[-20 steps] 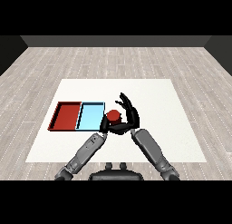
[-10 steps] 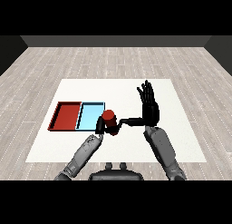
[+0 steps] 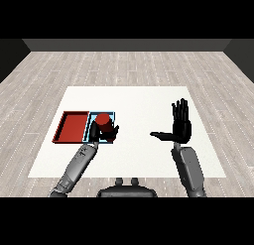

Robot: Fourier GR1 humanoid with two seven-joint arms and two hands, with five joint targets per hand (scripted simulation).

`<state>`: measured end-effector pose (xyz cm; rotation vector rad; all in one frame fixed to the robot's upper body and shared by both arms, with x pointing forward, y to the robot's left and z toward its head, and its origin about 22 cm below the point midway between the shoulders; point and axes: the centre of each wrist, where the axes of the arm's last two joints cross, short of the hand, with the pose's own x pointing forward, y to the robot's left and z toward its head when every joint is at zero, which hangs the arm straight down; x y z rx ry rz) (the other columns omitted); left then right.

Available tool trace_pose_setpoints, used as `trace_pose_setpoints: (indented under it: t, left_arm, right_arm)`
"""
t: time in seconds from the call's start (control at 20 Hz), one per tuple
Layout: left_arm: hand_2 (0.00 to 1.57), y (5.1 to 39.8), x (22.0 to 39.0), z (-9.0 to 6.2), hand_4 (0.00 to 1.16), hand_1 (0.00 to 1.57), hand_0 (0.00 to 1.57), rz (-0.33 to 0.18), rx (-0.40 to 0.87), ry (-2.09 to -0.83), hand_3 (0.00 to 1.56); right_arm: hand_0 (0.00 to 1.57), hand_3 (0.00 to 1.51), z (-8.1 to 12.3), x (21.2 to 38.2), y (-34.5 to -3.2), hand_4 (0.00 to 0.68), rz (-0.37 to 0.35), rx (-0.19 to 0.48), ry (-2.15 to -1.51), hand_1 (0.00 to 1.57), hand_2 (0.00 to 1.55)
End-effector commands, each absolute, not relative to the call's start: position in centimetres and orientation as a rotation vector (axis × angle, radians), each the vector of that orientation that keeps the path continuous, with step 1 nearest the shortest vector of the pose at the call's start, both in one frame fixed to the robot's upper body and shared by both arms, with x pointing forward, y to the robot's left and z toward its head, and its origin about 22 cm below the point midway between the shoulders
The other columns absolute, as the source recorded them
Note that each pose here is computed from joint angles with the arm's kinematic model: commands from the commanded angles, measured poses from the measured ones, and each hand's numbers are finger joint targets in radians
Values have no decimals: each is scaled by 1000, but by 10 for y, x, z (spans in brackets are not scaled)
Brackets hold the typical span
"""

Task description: Pick the red can and put it in the red box

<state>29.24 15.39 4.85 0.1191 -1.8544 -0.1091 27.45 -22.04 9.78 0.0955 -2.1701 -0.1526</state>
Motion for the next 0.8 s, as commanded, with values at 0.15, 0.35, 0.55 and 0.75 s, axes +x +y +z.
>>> trace_pose_setpoints:
  t: [0.15, 0.35, 0.55, 0.75]
  left_arm:
    - [1556, 210, 299, 67, 1118, 1571, 1571, -108, 278, -1855, 1417]
    - [1554, 225, 315, 82, 1131, 1571, 1571, -171, 430, -1830, 1436]
    - [1456, 251, 354, 71, 1106, 1445, 1445, -208, 582, -1743, 1394]
    - [1523, 302, 369, 63, 1079, 1544, 1544, -189, 682, -1592, 1445]
  right_arm:
    - [0, 0, 46, 259, -249, 0, -111, -37, -2033, 0, 0]
    - [0, 0, 12, 248, -272, 0, -133, -34, -1980, 0, 0]
    - [0, 0, 15, 245, -276, 0, -125, -49, -1967, 0, 0]
    - [0, 0, 6, 251, -273, 0, -135, -46, -1948, 0, 0]
